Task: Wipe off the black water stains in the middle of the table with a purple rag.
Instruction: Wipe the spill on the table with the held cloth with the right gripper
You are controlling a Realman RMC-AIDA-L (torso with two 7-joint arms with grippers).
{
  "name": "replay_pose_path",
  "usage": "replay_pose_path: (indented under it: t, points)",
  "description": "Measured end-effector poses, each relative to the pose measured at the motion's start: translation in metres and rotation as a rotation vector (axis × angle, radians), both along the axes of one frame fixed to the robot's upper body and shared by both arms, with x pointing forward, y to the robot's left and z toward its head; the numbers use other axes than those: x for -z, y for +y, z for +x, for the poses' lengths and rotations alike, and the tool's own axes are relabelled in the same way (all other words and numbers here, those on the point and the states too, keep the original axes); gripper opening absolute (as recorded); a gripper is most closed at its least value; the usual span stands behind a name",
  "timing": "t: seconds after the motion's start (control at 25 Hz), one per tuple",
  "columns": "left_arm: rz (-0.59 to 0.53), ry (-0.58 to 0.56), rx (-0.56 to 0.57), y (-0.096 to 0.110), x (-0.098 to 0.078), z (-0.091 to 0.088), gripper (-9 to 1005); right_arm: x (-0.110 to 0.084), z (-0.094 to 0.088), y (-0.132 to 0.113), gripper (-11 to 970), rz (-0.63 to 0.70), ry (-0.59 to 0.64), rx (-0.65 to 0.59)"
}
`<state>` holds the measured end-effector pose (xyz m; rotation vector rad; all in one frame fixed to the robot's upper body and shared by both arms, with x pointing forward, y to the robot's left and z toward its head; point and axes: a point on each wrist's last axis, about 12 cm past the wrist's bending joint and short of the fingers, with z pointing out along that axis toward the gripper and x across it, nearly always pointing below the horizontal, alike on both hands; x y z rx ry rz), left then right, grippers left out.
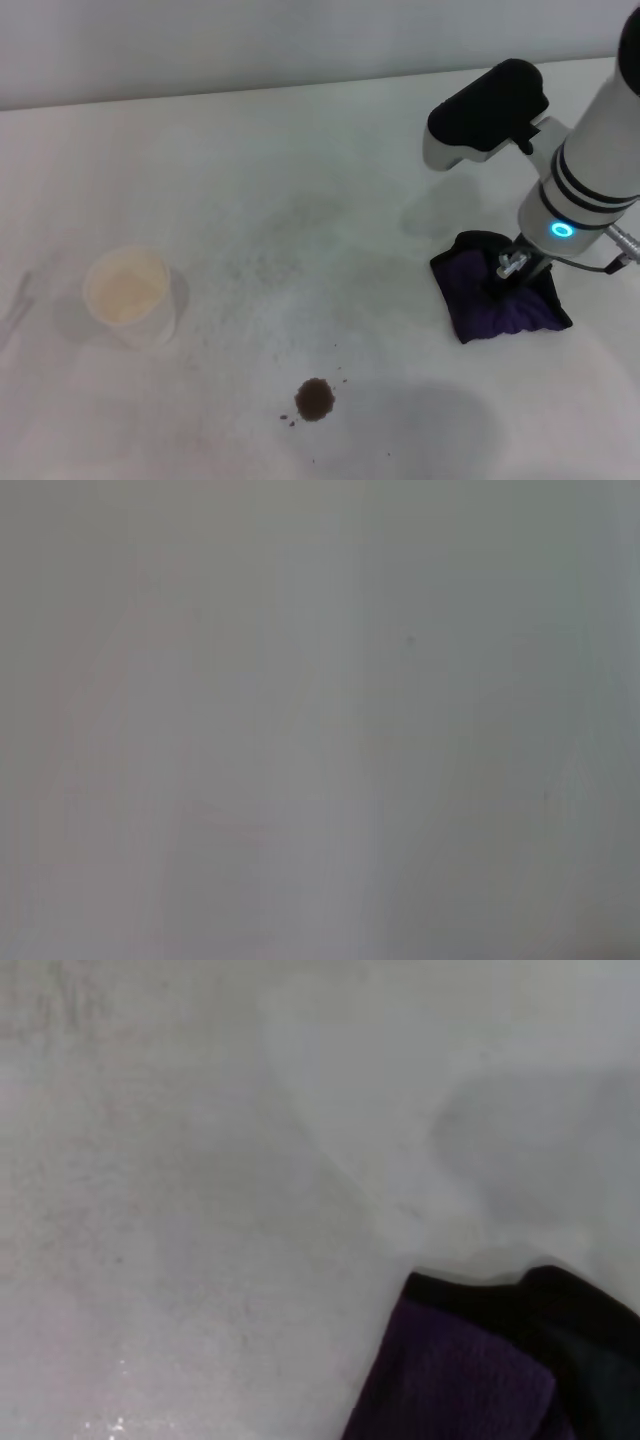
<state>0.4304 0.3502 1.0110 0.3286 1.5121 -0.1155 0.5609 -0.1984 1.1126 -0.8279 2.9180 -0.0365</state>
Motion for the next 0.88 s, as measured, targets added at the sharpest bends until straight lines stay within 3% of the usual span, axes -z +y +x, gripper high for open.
replay_pose_path:
  t: [0.28, 0.88]
  points:
    - [-0.002, -0.006, 0.006, -0.002, -0.001, 0.005, 892, 0.003, -0.006, 0.023, 46, 0.036, 0.033, -0.082]
    - [0.015, -0.027, 0.027, -0.003, -0.006, 0.015, 893, 0.006, -0.042, 0.118, 42, 0.177, 0.089, -0.323]
